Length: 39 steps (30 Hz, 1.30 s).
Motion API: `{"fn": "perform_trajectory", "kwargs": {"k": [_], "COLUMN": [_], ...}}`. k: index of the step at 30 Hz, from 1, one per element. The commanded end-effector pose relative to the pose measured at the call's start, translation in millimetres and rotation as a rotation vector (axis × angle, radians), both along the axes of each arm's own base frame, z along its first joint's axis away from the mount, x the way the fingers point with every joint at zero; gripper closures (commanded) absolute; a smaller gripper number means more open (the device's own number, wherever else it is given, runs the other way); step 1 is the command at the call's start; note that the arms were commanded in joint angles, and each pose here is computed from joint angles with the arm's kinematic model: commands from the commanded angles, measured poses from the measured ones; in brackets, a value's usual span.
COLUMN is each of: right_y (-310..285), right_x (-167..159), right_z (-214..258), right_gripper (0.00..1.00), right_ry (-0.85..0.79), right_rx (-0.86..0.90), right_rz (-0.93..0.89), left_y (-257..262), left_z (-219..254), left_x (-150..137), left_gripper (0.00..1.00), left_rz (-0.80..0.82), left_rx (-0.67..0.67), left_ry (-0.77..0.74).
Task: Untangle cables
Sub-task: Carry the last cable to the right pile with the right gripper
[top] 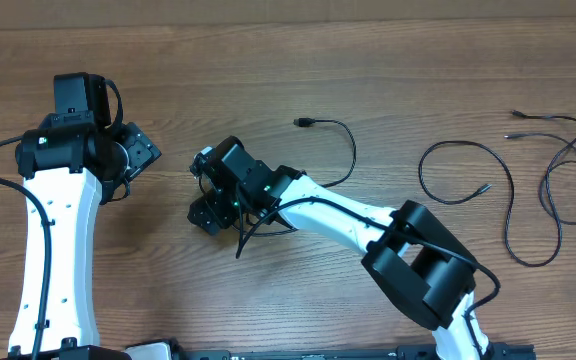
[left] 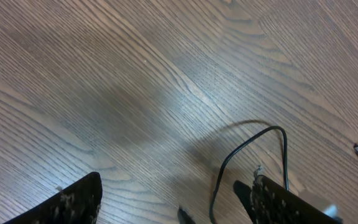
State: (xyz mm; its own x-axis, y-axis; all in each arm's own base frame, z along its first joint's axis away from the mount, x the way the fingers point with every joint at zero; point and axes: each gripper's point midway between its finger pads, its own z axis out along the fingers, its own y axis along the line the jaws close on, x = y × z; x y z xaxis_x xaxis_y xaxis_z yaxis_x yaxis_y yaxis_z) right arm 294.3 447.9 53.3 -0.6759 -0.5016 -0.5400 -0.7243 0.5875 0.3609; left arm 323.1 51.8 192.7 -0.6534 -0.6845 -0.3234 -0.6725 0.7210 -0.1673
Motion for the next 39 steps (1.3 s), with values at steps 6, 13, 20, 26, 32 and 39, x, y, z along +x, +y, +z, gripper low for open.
{"fn": "perform_trajectory", "kwargs": {"k": [6, 13, 20, 26, 32, 39], "right_y": [-5, -15, -107, -329, -520, -660], "right_x": [9, 9, 75, 149, 146, 85], "right_z": [-33, -37, 13, 117, 208, 235], "right_gripper": [0.4, 0.96, 0.96, 0.96, 0.96, 0.96], "right_ry": [0.026, 0.051, 0.055, -0.075, -0.084, 0.021], "right_rx": [-0.049, -0.083, -0.23, -0.53, -0.515, -0.428], "right_rz": [-0.079, -0.089, -0.33, -0.856, -1.337, -1.835], "left_y": [4, 4, 4, -6, -9, -10], "left_z": [6, 6, 5, 6, 6, 6], "left_x": [1, 1, 0, 4, 5, 5], "left_gripper": [0.23, 0.24, 0.24, 0.25, 0.25, 0.25], "left_rz": [0.019, 0.018, 0.017, -0.104, -0.11, -0.115], "left_rx": [0.011, 0.01, 0.01, -0.009, -0.023, -0.021], "left_ry": [-0.012, -0.009, -0.005, -0.015, -0.017, -0.019]}}
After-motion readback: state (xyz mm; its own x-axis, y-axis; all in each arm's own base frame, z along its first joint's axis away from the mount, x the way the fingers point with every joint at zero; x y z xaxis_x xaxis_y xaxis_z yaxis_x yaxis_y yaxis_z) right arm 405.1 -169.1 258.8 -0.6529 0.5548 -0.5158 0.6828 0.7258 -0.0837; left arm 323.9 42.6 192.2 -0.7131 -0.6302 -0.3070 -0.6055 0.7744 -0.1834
